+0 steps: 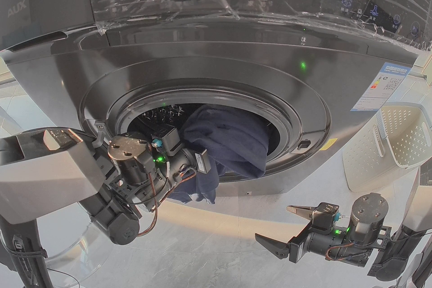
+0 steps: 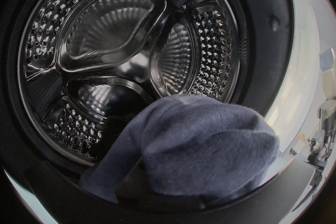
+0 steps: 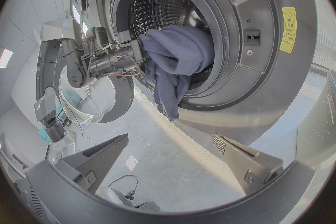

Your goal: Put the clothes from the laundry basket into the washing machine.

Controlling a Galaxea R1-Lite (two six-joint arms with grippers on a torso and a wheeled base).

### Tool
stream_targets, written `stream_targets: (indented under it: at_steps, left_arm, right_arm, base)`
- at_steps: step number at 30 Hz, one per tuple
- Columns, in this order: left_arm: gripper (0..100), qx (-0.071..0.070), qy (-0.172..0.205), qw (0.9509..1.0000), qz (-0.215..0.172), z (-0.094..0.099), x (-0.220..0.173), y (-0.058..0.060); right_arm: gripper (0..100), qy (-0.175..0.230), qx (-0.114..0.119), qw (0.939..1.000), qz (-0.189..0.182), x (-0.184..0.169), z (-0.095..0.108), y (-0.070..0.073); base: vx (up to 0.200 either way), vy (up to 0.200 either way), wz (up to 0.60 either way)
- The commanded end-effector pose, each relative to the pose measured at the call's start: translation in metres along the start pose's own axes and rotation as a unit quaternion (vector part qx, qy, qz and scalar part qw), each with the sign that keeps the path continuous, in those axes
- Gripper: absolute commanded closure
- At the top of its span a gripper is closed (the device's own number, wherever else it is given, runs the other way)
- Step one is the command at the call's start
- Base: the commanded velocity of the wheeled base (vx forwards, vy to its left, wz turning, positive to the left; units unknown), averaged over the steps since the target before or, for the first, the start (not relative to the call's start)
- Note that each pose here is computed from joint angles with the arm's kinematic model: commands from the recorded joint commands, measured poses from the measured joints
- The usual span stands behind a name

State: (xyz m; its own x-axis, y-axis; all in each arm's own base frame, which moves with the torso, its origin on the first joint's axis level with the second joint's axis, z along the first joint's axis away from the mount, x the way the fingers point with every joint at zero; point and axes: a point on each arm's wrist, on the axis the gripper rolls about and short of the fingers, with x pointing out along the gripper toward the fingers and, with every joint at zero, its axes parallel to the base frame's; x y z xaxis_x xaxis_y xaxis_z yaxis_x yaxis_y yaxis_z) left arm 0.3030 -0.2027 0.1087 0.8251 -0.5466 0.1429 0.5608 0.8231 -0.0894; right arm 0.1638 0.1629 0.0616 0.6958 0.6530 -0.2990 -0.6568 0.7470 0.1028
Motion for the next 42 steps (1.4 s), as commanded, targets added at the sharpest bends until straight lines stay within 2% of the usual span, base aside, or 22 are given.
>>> stream_targets:
  at_steps: [1,6,8,13,17,24,25,29,35,36,42]
  left_arm:
    - [100,-0.002,-0.004,0.9999,0.009,-0.02,0.024,0.006]
    - [100,-0.001,-0.013,0.9996,0.023,-0.027,0.038,0.012]
    - [100,0.001,-0.032,0.9989,0.033,-0.021,0.051,0.019]
    - [100,0.001,-0.029,0.9988,0.039,-0.015,0.07,0.024]
    - [100,0.002,-0.034,0.9982,0.049,-0.005,0.091,0.033]
    - [100,0.001,-0.039,0.998,0.049,0.0,0.106,0.034]
    - [100,-0.004,-0.046,0.9972,0.059,0.007,0.112,0.038]
    - [100,-0.016,-0.053,0.9955,0.077,0.013,0.124,0.044]
    - [100,-0.022,-0.058,0.9949,0.079,0.017,0.127,0.044]
    - [0,-0.023,-0.056,0.995,0.079,0.015,0.126,0.044]
    - [0,-0.025,-0.044,0.9956,0.078,0.011,0.124,0.042]
  right_arm:
    - [0,0.007,0.0,1.0,0.0,0.0,-0.003,0.0]
    - [0,0.011,-0.001,0.9999,0.002,0.001,-0.004,0.001]
    - [0,0.013,-0.001,0.9999,0.003,0.002,-0.005,0.002]
    - [0,0.017,-0.002,0.9999,0.001,0.005,-0.008,0.001]
    - [0,0.014,-0.002,0.9999,0.005,0.005,-0.007,0.003]
    - [0,0.012,-0.004,0.9999,0.009,0.005,-0.006,0.005]
    - [0,0.012,-0.004,0.9999,0.009,0.005,-0.006,0.005]
    - [0,0.01,-0.003,0.9999,0.009,0.006,-0.006,0.005]
    - [0,0.009,-0.003,0.9999,0.01,0.007,-0.005,0.005]
    - [0,0.008,-0.003,0.9999,0.01,0.007,-0.005,0.005]
    - [0,0.008,-0.003,0.9999,0.01,0.007,-0.005,0.005]
  base:
    - [0.0,0.0,0.0]
    - [0.0,0.0,0.0]
    - [0.0,0.0,0.0]
    - [0.0,0.0,0.0]
    - [0.0,0.0,0.0]
    - [0.0,0.0,0.0]
    - [0.0,0.0,0.0]
    - [0.0,0.0,0.0]
    - [0.0,0.0,0.0]
    - [0.0,0.0,0.0]
    - [0.0,0.0,0.0]
